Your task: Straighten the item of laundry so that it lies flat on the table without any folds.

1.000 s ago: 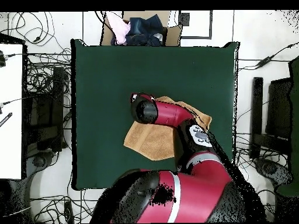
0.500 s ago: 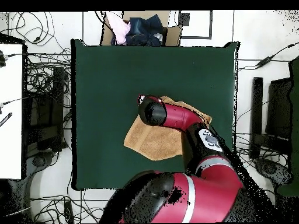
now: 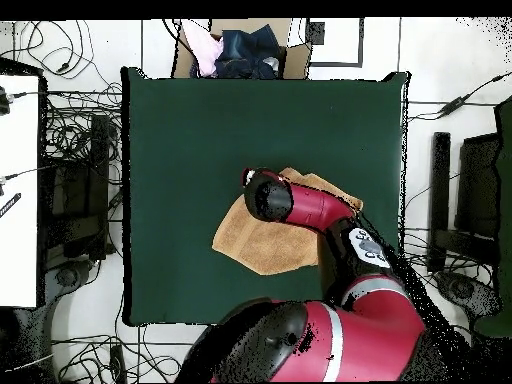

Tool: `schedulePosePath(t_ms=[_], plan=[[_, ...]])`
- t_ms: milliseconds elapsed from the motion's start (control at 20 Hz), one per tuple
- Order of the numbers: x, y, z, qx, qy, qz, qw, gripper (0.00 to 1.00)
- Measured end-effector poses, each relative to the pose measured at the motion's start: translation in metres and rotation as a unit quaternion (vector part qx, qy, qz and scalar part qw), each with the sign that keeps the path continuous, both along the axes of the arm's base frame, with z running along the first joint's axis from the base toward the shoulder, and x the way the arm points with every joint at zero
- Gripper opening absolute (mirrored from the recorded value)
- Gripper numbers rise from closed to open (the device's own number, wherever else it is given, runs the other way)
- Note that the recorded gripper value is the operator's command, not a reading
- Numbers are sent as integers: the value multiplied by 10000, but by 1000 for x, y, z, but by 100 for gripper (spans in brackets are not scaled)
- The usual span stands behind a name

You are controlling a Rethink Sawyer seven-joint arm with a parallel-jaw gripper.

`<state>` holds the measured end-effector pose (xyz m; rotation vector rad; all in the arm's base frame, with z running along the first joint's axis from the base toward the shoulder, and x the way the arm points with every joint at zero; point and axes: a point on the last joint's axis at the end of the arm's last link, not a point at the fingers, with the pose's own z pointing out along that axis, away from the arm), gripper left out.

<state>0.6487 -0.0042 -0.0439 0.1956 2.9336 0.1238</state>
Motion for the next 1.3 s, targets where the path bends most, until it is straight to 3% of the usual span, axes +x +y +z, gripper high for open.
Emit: schedulePosePath(t_ms=[500,950,1300], plan=[[-3,-1,5,44,255,34,9997,100],[5,-7,6,29,217,-5,9998,100],[0,-27,12,34,246,-147,9996,100]])
